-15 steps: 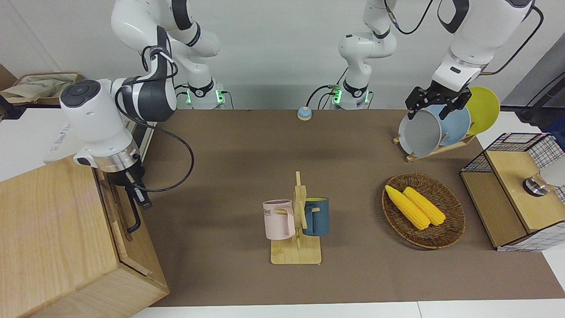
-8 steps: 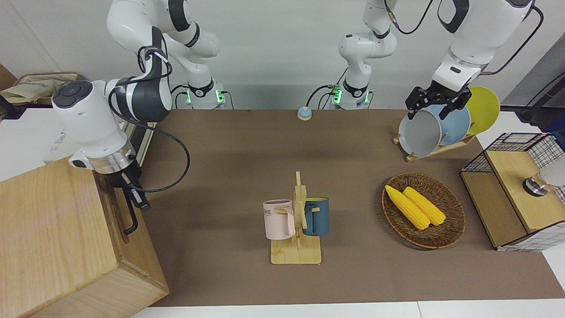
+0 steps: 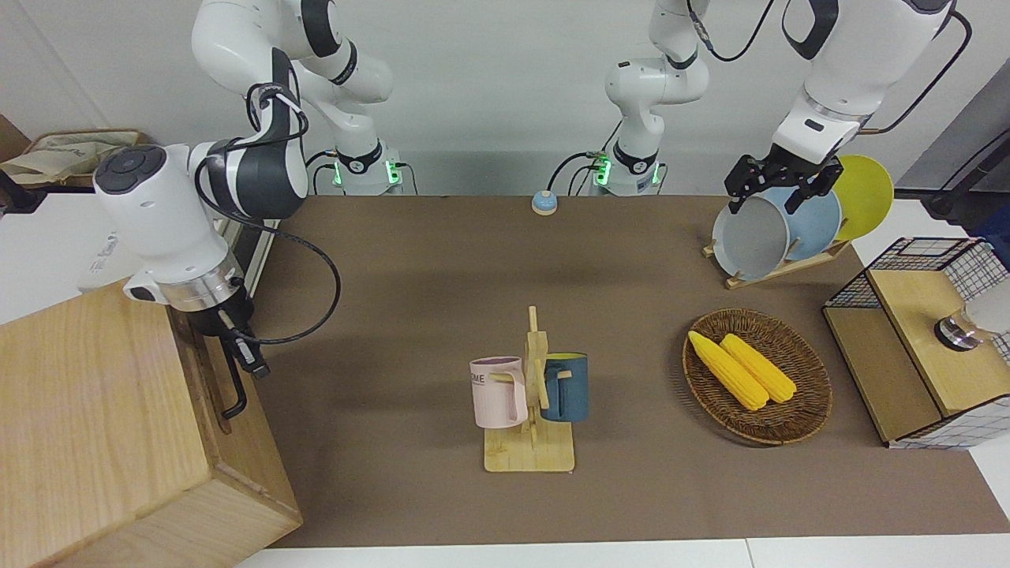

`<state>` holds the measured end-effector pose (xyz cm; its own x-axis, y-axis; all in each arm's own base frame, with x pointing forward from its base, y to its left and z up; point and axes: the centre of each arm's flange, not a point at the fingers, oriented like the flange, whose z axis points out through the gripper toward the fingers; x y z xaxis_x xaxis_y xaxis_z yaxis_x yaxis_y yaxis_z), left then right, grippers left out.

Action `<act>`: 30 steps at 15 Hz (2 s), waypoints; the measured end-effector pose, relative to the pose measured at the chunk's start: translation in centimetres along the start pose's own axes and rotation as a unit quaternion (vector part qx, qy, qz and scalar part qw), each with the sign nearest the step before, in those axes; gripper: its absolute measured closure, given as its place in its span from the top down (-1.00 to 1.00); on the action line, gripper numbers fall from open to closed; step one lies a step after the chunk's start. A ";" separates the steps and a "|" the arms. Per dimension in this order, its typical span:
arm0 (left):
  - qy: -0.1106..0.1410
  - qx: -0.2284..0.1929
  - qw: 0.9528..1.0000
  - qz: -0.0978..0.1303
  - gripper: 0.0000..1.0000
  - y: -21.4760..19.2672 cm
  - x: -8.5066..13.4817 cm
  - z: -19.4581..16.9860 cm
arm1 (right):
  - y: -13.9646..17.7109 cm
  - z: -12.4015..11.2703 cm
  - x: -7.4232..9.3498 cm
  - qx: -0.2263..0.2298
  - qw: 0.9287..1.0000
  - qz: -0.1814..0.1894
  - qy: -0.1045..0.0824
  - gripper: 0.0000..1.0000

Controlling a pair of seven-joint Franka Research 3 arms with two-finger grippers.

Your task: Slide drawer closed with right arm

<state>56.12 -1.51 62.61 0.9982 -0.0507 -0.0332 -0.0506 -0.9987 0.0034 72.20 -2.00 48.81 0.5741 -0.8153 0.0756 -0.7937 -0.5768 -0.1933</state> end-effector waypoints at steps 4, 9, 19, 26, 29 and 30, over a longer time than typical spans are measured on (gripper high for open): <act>0.000 0.000 1.000 0.000 0.99 0.0 0.0 0.0 | -1.0 -0.6 -1.4 0.001 1.000 -0.026 -0.005 -0.98; 0.000 0.000 1.000 0.000 0.99 0.0 0.0 0.0 | -2.5 -5.2 -8.0 -0.032 0.990 -0.136 -0.037 -0.98; 0.000 0.000 1.000 0.000 0.99 0.0 0.0 0.0 | 2.9 -12.5 -11.5 -0.076 0.912 -0.395 -0.083 -0.98; 0.000 0.000 1.000 0.000 0.99 0.0 0.0 0.0 | 4.2 -13.2 -10.7 -0.083 0.889 -0.443 -0.084 -0.98; 0.000 0.000 1.000 0.000 0.99 0.0 0.0 0.0 | 3.9 -13.2 -11.2 -0.086 0.881 -0.458 -0.082 -0.98; 0.000 0.000 1.000 0.000 0.99 0.0 0.0 0.0 | 3.8 -13.2 -11.4 -0.086 0.880 -0.461 -0.082 -0.96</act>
<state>56.12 -1.51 62.61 0.9982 -0.0507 -0.0332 -0.0506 -0.9987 0.0034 60.02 4.43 60.13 0.9997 0.0126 -0.0224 0.0132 -0.9995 0.0284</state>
